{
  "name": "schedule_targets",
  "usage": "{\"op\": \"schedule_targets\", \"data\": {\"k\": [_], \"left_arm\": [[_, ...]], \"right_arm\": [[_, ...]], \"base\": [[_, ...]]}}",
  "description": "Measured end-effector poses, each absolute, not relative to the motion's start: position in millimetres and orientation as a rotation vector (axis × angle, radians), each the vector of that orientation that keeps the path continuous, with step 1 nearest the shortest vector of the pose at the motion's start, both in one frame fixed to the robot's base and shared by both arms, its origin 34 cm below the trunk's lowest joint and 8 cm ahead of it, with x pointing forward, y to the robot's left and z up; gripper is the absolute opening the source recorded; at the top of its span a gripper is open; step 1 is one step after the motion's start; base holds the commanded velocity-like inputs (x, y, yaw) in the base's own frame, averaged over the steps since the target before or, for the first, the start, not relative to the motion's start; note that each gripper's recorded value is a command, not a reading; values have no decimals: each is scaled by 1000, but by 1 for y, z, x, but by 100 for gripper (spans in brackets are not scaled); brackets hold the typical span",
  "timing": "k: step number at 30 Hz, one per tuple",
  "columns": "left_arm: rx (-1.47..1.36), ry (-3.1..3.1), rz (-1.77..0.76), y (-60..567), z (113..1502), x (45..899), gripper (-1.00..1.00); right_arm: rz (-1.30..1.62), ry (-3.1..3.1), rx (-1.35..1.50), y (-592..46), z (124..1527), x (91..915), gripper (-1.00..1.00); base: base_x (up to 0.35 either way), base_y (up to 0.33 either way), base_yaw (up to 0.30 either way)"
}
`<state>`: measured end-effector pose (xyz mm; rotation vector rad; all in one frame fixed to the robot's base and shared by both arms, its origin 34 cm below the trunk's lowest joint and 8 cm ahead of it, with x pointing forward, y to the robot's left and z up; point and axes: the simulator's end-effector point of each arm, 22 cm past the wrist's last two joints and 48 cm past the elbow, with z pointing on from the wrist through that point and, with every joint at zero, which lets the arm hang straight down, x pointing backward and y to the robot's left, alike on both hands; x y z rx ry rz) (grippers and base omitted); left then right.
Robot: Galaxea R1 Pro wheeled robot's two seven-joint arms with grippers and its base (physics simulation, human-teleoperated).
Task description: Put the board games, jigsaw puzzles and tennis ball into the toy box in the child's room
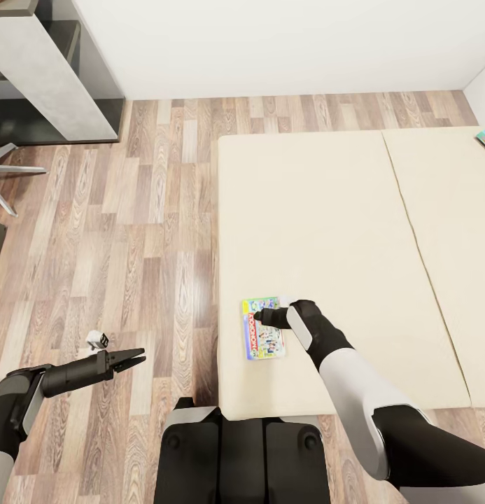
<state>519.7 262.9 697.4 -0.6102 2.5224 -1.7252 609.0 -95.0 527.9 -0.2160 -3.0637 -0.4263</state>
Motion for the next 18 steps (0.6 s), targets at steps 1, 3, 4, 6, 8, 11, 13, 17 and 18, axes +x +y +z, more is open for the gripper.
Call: {"op": "schedule_targets", "data": {"k": [1, 3, 4, 6, 8, 11, 13, 17, 18], "left_arm": [[-610, 2522, -1725, 263, 697, 520, 100], [-610, 2522, -1725, 263, 697, 520, 100], [-610, 2522, -1725, 263, 697, 520, 100], [-610, 2522, -1725, 263, 697, 520, 100], [-610, 2522, -1725, 263, 697, 520, 100], [-610, 2522, -1725, 263, 697, 520, 100], [-610, 2522, -1725, 263, 697, 520, 100], [-610, 2522, -1725, 263, 697, 520, 100], [-610, 2522, -1725, 263, 697, 520, 100]], "right_arm": [[-426, -3063, -216, -95, 528, 609, 100], [-427, -3063, -217, -95, 528, 609, 100], [-427, -3063, -217, -95, 528, 609, 100], [-427, -3063, -219, -95, 528, 609, 100], [-428, -3063, -220, -95, 528, 609, 100], [-428, -3061, -222, -95, 528, 609, 100], [-429, -3058, -225, -95, 528, 608, 100], [-428, -3047, -228, -95, 527, 604, 100], [-427, -3041, -229, -95, 526, 602, 100]], "base": [[0, 0, 0], [0, 0, 0], [0, 0, 0], [0, 0, 0], [0, 0, 0], [0, 0, 0], [0, 0, 0], [0, 0, 0], [0, 0, 0]]}}
